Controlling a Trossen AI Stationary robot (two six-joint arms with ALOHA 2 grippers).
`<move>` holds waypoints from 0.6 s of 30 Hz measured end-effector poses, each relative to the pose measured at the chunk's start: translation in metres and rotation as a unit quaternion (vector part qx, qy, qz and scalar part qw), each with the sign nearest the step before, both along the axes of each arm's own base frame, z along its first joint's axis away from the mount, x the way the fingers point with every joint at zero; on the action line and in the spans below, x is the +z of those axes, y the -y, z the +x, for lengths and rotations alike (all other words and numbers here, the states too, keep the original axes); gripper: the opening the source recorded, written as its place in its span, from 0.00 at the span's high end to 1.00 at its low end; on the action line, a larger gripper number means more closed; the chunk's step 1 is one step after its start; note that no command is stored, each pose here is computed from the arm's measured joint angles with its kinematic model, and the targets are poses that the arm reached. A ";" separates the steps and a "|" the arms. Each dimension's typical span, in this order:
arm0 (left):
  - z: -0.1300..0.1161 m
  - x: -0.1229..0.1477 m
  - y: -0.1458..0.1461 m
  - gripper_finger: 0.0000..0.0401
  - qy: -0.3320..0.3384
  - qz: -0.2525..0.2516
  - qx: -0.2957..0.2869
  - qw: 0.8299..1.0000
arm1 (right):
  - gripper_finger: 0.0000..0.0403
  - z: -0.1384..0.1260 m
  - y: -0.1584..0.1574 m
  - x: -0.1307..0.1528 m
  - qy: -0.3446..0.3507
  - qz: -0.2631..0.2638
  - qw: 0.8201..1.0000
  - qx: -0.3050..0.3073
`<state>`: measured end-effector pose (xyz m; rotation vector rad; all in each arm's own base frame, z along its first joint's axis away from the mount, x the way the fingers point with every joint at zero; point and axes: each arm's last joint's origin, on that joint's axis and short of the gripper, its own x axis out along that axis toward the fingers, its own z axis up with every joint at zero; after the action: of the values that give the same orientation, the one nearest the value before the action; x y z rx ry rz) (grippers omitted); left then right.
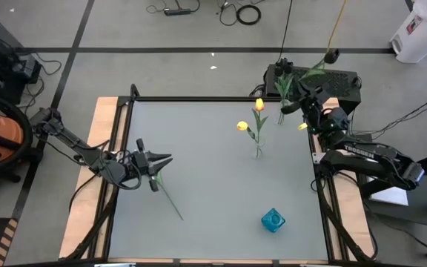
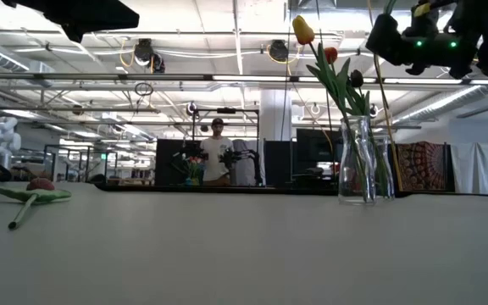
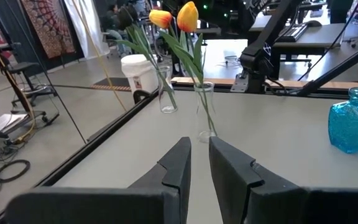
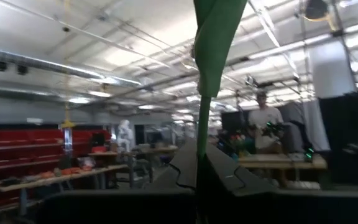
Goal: Sort flowers into vase by color
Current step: Put the black tulip into the top transparent vase
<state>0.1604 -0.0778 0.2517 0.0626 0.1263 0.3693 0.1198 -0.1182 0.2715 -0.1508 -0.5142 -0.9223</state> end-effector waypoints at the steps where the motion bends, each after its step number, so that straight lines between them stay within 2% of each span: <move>1: 0.000 0.000 0.000 0.84 0.000 0.000 -0.001 1.000 | 1.00 -0.001 -0.001 -0.002 0.001 -0.007 1.000 0.008; 12: 0.004 -0.005 0.003 0.84 -0.010 -0.003 -0.001 1.000 | 1.00 -0.023 -0.024 -0.032 0.046 -0.071 0.996 0.017; 18: 0.006 -0.008 0.004 0.84 -0.016 0.001 -0.001 1.000 | 1.00 -0.024 -0.023 -0.038 0.034 -0.071 0.997 0.003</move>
<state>0.1664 -0.0818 0.2437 0.0704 0.1576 0.3674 0.0956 -0.0948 0.2337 -0.2467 -0.6427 -0.8875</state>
